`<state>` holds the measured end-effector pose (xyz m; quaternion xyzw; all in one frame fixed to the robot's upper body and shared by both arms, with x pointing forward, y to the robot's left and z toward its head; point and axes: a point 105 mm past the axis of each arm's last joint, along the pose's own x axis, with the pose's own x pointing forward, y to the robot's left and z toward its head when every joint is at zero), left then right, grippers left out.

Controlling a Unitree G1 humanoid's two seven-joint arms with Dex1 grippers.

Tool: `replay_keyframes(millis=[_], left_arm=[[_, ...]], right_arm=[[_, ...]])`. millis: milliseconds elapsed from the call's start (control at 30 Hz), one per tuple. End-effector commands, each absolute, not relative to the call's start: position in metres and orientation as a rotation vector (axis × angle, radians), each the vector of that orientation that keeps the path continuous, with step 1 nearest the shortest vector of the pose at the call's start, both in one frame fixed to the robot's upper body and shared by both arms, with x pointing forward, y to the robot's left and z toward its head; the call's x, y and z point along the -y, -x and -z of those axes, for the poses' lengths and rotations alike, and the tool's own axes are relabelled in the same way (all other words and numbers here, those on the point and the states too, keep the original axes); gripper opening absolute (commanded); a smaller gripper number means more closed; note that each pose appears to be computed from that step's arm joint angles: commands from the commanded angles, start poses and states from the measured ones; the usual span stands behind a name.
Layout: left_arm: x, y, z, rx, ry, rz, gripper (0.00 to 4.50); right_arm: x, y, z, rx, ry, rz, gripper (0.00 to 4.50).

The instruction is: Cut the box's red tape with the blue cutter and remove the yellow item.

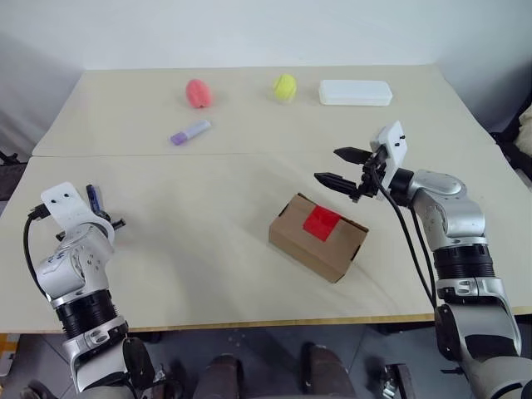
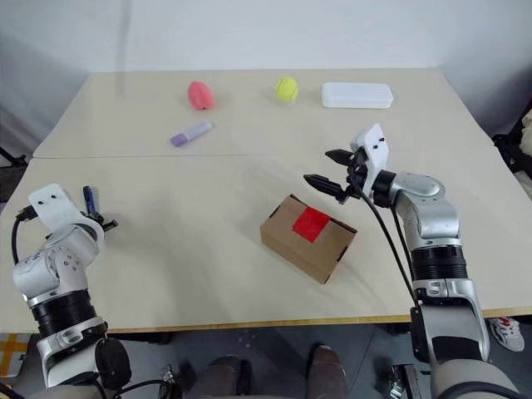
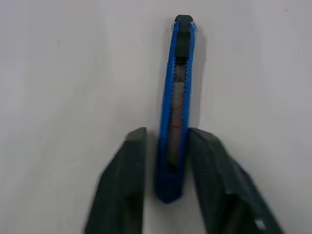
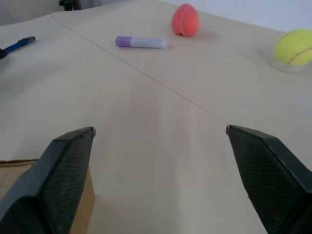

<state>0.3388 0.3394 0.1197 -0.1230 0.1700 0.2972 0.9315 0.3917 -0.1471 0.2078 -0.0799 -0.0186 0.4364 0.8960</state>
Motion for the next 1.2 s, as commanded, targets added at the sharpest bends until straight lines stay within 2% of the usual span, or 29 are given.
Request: replay_keyframes(millis=[33, 367, 533, 633, 767, 867, 1033, 1200], left_arm=[[-0.345, -0.332, -0.108, -0.406, 0.248, -0.632, 0.37], [-0.342, -0.327, -0.118, -0.385, 0.197, -0.572, 0.37], [-0.312, -0.320, -0.133, -0.367, 0.041, -0.274, 0.37], [-0.293, -0.319, -0.156, -0.223, -0.138, -0.055, 0.37], [-0.258, -0.305, -0.163, -0.145, -0.256, 0.277, 0.37], [-0.235, -0.288, -0.159, -0.159, -0.318, 0.526, 0.37], [-0.238, -0.284, -0.155, -0.182, -0.372, 0.633, 0.37], [-0.223, -0.267, -0.151, -0.208, -0.330, 0.803, 0.37]], right_arm=[[0.152, -0.389, -0.227, 0.111, 0.184, -0.891, 4.50], [0.154, -0.388, -0.228, 0.112, 0.198, -0.888, 4.50], [0.149, -0.379, -0.232, 0.089, 0.218, -0.942, 4.50], [0.141, -0.372, -0.236, 0.080, 0.246, -0.989, 4.50], [0.126, -0.365, -0.241, 0.074, 0.266, -1.014, 4.50], [0.110, -0.352, -0.244, 0.092, 0.287, -1.073, 4.50], [0.108, -0.349, -0.247, 0.114, 0.275, -1.053, 4.50], [0.113, -0.342, -0.242, 0.101, 0.275, -1.044, 4.50]])
